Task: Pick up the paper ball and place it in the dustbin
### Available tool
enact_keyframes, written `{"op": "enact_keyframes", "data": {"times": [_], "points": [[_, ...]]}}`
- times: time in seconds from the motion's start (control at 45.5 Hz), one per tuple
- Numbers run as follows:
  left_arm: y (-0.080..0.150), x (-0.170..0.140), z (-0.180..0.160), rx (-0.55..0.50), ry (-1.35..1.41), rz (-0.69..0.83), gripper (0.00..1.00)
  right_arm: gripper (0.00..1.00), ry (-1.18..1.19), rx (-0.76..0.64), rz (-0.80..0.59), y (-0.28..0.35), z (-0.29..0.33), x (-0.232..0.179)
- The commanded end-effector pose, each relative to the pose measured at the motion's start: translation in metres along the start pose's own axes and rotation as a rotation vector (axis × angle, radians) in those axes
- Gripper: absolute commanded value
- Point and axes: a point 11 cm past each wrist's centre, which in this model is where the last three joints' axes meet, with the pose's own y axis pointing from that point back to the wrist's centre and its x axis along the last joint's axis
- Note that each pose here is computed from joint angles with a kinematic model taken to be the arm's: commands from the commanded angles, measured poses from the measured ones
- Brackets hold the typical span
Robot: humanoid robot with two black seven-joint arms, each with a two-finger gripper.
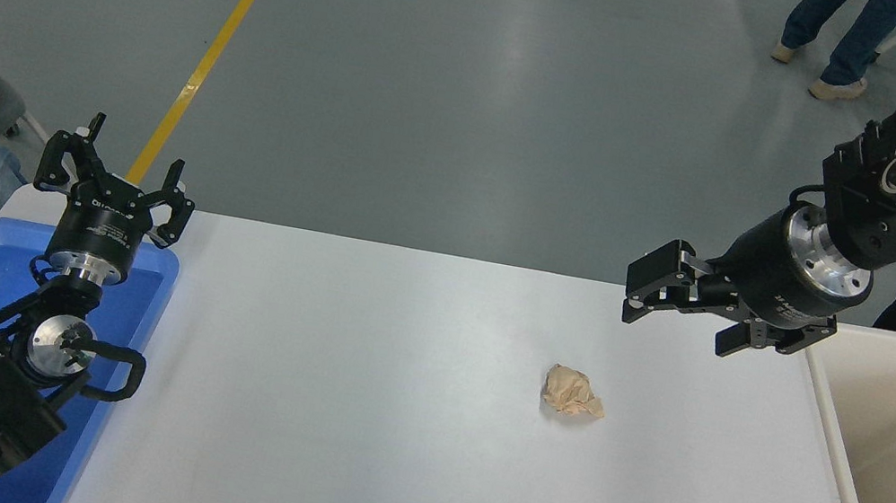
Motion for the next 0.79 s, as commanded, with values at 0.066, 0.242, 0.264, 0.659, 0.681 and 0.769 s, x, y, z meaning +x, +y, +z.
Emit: {"op": "enact_keyframes", "data": {"times": [0.066,0.242,0.264,0.659,0.681,0.769], "points": [[0.0,-0.001,-0.001,0.003,-0.001,-0.003,0.99,1.0,-0.002,-0.008,-0.001,-0.001,0.002,0.0],[0.0,0.0,0.0,0.0,0.0,0.0,0.99,1.0,0.001,-0.011,-0.005,-0.002,0.002,-0.001],[0.0,0.0,0.0,0.0,0.0,0.0,0.99,1.0,0.001,-0.011,-0.005,-0.002,0.002,-0.001],[0.0,0.0,0.0,0.0,0.0,0.0,0.99,1.0,0.042,-0.031,-0.009,-0.007,-0.009,0.0],[0.0,0.0,0.0,0.001,-0.001,-0.001,0.99,1.0,0.043,-0.03,-0.006,-0.006,-0.01,0.001],[0.0,-0.001,0.0,0.0,0.001,-0.002,0.99,1.0,0.041,-0.03,-0.004,-0.007,-0.01,0.002]]}}
